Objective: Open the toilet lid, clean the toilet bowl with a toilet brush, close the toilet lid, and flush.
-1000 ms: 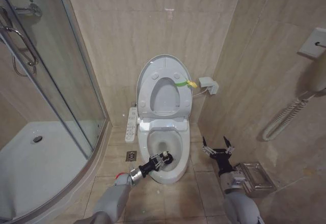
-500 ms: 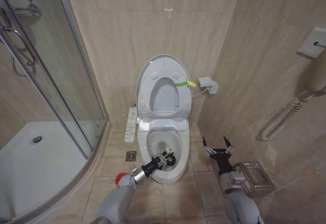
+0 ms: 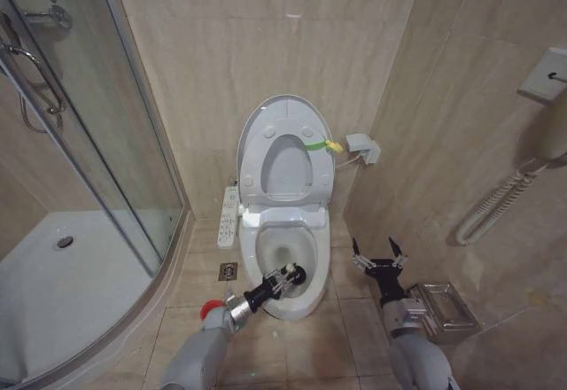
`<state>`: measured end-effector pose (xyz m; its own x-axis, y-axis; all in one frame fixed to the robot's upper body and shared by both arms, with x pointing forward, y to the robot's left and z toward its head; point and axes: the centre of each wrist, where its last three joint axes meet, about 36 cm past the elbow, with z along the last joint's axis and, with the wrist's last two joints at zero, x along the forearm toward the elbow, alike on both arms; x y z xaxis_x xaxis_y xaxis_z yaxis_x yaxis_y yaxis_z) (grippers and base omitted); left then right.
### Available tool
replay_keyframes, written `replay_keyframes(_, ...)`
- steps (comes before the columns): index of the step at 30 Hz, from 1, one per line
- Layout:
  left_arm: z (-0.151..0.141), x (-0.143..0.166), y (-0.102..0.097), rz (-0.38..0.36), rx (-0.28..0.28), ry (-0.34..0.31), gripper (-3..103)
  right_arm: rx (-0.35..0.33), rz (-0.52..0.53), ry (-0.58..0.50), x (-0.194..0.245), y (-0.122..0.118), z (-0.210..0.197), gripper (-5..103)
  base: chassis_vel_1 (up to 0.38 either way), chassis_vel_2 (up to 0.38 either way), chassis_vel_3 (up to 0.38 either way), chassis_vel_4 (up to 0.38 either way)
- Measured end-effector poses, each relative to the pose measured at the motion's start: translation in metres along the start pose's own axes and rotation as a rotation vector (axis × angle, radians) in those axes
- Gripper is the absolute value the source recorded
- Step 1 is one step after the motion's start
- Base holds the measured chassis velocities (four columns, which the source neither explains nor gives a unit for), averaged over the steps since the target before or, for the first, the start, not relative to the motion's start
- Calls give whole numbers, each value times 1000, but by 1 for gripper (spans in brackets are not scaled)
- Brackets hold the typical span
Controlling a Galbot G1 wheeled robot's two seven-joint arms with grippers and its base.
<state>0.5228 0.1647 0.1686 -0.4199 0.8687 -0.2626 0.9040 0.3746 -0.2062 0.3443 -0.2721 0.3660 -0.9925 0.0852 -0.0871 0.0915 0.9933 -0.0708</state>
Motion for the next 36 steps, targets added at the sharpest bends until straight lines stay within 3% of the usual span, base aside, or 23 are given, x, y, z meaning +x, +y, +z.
replay_keyframes(7, 0, -5, 3, -19, -12, 7, 24, 0, 0, 0, 0, 0, 0, 100, 0, 0, 0, 0)
replay_keyframes(18, -10, -14, 29, -98, -13, 15, 21, 0, 0, 0, 0, 0, 0, 100, 0, 0, 0, 0)
replay_keyframes(28, 6, -12, 22, -160, -6, 74, 20, 0, 0, 0, 0, 0, 0, 100, 0, 0, 0, 0)
replay_keyframes(33, 3, -12, 20, -155, -9, 54, 20, 0, 0, 0, 0, 0, 0, 100, 0, 0, 0, 0)
replay_keyframes(36, -10, -23, 22, -113, -29, 11, 20, 0, 0, 0, 0, 0, 0, 100, 0, 0, 0, 0)
